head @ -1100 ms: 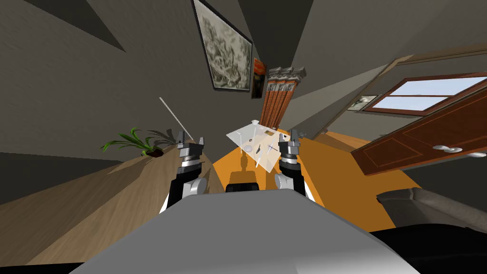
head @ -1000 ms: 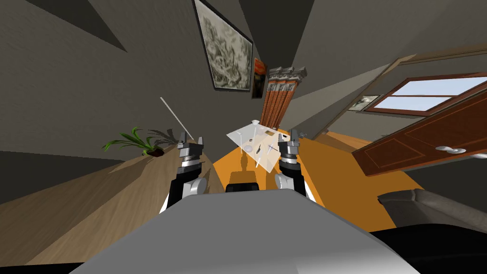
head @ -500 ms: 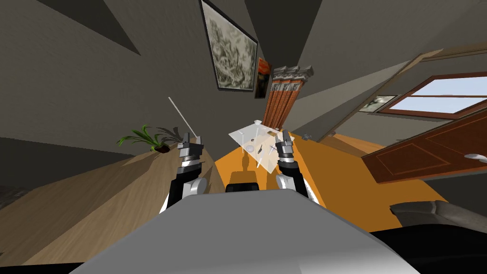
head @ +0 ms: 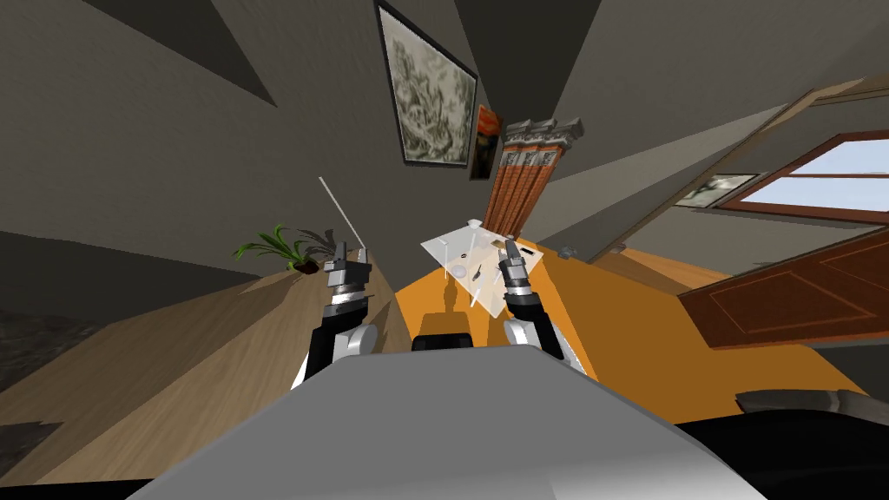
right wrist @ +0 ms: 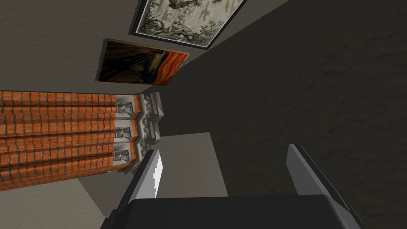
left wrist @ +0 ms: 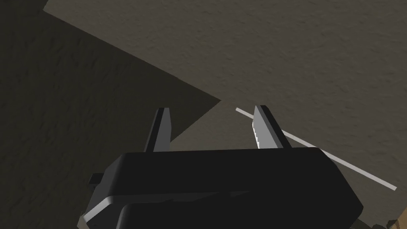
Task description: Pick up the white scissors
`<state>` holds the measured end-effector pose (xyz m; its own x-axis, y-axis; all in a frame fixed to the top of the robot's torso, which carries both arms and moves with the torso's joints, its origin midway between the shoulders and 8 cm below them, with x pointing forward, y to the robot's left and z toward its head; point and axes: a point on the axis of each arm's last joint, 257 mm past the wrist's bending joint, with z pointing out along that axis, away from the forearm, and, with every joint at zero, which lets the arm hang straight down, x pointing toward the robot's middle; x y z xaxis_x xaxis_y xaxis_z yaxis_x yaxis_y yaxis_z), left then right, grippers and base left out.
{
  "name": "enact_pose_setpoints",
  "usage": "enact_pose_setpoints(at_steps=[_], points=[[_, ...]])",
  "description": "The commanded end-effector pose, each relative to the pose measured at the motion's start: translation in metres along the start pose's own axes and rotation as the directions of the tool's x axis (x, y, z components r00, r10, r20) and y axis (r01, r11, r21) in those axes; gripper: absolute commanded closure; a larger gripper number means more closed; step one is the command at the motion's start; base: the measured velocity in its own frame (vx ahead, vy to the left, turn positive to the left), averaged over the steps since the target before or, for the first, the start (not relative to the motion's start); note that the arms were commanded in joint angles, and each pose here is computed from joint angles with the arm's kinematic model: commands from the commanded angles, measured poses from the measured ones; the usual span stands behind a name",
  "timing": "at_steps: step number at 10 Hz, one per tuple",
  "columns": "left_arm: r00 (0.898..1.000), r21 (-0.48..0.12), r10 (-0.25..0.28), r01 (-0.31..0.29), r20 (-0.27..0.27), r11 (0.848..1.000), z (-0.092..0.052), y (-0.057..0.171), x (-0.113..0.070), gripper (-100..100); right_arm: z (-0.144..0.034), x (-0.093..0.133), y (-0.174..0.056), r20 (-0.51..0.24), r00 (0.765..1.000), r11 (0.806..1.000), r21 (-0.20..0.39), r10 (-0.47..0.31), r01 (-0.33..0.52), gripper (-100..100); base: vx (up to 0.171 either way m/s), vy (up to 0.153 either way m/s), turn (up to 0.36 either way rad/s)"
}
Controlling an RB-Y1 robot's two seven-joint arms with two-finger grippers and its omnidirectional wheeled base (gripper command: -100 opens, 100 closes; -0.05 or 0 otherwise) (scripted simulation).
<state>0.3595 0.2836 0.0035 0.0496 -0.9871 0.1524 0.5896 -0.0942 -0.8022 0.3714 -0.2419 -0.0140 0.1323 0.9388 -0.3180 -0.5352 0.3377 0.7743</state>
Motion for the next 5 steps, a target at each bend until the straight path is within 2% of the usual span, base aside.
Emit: enact_pose_setpoints(at_steps=[1,2,5], points=[[1.0,0.0,0.0,0.0,0.0,1.0,0.0,0.0,0.0,0,0.0,0.01,-0.011,-0.039,0.999,0.999,0.04,-0.033,0.035,-100,-0.019,-0.013,0.16],[1.0,0.0,0.0,0.0,0.0,1.0,0.0,0.0,0.0,0,0.0,0.01,-0.011,-0.04,0.998,0.998,0.039,-0.057,0.059,-100,-0.016,-0.014,0.074],[1.0,0.0,0.0,0.0,0.0,1.0,0.0,0.0,0.0,0,-0.003,0.03,-0.031,-0.12,0.987,0.988,0.1,-0.108,0.121,-100,-0.016,-0.011,0.132]])
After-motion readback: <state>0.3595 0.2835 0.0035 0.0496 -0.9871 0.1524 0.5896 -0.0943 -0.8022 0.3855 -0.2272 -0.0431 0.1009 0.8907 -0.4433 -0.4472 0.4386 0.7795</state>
